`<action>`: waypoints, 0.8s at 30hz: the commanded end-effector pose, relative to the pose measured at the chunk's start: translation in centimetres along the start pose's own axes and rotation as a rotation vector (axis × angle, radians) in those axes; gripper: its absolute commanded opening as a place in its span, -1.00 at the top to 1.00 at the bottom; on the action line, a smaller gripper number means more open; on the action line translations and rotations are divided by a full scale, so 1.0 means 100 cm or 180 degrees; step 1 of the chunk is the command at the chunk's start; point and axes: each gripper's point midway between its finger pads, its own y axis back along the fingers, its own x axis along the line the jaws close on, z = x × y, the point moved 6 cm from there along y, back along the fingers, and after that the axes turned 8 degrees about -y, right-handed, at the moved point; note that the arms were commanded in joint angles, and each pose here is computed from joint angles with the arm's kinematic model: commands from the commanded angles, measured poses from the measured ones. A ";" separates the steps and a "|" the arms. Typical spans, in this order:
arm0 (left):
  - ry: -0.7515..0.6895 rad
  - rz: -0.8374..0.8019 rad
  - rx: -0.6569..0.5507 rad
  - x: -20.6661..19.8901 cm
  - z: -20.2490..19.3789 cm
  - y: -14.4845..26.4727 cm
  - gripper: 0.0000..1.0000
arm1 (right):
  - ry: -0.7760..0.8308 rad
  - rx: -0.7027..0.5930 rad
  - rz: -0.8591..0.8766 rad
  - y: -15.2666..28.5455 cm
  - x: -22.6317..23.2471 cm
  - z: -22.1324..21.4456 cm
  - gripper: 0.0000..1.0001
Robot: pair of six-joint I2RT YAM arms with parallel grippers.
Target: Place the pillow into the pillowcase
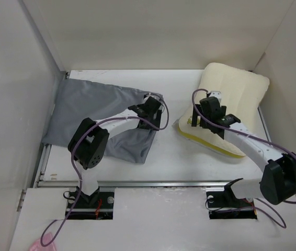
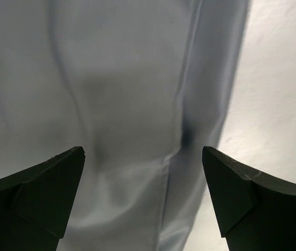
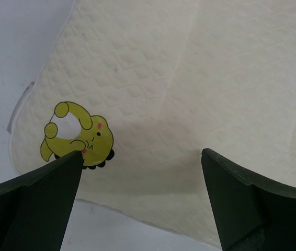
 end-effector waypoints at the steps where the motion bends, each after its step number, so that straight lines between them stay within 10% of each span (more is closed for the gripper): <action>1: -0.0197 -0.0108 0.0253 0.005 -0.028 0.012 -0.89 | -0.0231 -0.0130 -0.0128 0.000 -0.008 0.011 -1.00; 13: -0.0269 0.0488 0.0549 0.012 -0.071 0.016 -0.43 | -0.0278 -0.0038 -0.0260 -0.007 -0.020 0.004 -1.00; 24: -0.0004 0.0998 0.0380 0.036 -0.038 0.013 0.80 | -0.0243 0.0090 -0.0332 -0.013 -0.023 -0.009 -1.00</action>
